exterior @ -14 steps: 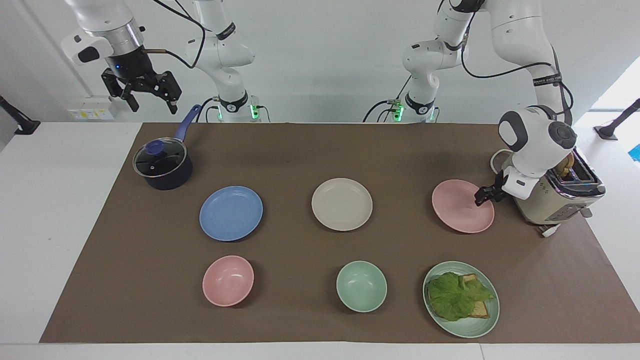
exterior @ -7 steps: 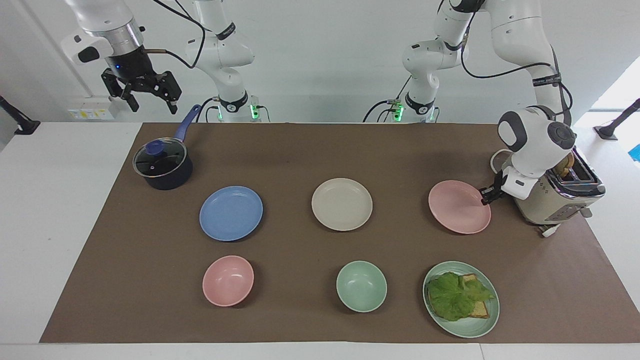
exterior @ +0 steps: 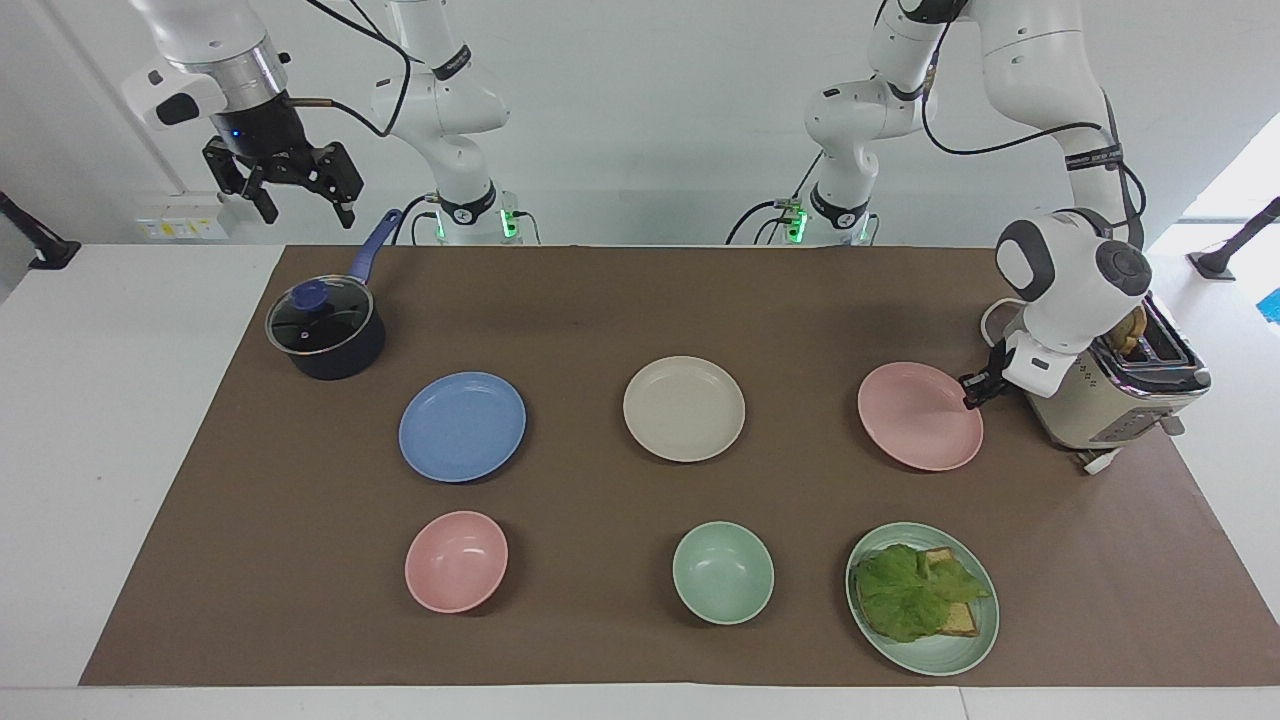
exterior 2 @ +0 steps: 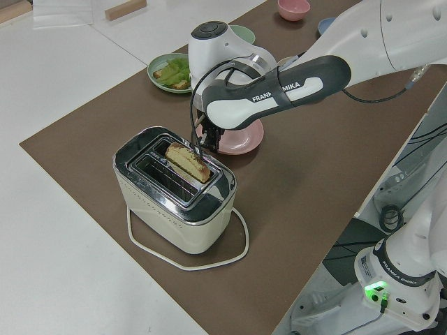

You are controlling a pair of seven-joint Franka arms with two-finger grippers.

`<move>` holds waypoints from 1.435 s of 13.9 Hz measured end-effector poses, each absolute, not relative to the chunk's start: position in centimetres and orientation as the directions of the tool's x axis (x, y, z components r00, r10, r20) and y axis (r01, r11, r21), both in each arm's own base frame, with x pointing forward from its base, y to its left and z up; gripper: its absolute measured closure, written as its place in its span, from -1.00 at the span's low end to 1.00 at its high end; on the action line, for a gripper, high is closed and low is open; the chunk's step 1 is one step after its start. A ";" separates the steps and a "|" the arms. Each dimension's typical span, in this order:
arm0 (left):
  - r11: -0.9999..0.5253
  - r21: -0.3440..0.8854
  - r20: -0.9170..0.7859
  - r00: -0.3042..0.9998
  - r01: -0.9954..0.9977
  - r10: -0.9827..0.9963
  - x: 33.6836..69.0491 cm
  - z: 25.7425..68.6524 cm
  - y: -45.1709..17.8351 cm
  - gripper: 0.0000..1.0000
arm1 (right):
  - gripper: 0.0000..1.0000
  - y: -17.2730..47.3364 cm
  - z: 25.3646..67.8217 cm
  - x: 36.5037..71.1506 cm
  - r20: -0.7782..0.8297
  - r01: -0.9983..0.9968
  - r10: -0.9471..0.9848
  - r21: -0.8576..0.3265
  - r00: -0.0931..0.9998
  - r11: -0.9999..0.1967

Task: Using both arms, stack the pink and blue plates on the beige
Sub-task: 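Grasp the pink plate rim with the left gripper, then slide the pink plate with the left gripper onto the beige plate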

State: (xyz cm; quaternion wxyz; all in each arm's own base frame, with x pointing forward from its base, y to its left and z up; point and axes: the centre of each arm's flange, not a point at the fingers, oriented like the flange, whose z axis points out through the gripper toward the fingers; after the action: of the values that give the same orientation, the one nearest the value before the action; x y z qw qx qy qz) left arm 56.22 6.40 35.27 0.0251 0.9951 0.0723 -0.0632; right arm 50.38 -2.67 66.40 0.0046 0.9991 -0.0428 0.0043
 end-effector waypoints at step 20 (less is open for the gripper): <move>-0.975 0.115 -0.138 0.975 0.191 0.175 51.5 43.1 -23.4 0.91 | -1.00 -3.1 66.4 50.4 0.009 -0.093 -0.093 0.008 0.996 -0.996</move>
State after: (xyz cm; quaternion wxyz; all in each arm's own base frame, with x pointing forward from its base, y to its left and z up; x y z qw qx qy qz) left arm 51.52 -23.36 43.06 0.0637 0.9917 0.0923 -0.0634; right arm 50.36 -3.07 66.39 0.0042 0.9989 -0.0465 0.0042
